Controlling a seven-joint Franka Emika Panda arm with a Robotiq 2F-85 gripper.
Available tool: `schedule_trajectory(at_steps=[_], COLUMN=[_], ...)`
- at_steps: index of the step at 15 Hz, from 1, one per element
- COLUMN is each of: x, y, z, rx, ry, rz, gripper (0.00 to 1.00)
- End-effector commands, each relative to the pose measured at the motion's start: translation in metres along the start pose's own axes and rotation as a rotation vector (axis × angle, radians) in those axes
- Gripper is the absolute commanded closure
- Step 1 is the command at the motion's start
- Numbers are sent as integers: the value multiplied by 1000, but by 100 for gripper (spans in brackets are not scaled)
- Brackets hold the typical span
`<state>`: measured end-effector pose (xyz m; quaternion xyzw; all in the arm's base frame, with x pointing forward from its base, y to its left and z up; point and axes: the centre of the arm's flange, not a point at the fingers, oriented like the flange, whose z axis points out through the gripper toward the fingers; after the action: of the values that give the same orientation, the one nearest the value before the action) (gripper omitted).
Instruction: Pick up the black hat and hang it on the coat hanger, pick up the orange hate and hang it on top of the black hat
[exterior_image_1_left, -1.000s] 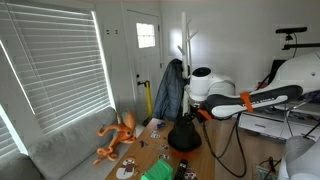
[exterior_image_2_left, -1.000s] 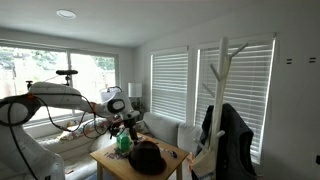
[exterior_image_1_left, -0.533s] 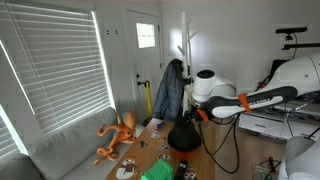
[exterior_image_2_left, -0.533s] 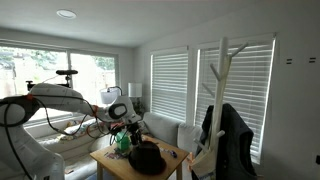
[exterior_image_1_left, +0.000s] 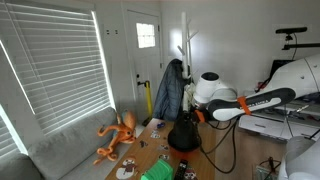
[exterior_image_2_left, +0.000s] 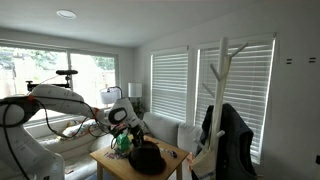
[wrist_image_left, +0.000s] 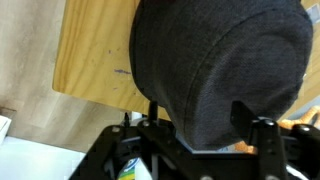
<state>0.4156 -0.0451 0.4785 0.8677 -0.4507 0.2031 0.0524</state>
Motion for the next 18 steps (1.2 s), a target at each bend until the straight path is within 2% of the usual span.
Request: schedule_trajectory(at_steps=[1,6,8,18], x=[-1,-2,-1,15], y=[2,3,3,5], z=[8,12,11,-24], rx=[54,85,87,91], ry=[-2,-2,-1,49], rz=[57,77,80,78], gripper=[55,89,99,99])
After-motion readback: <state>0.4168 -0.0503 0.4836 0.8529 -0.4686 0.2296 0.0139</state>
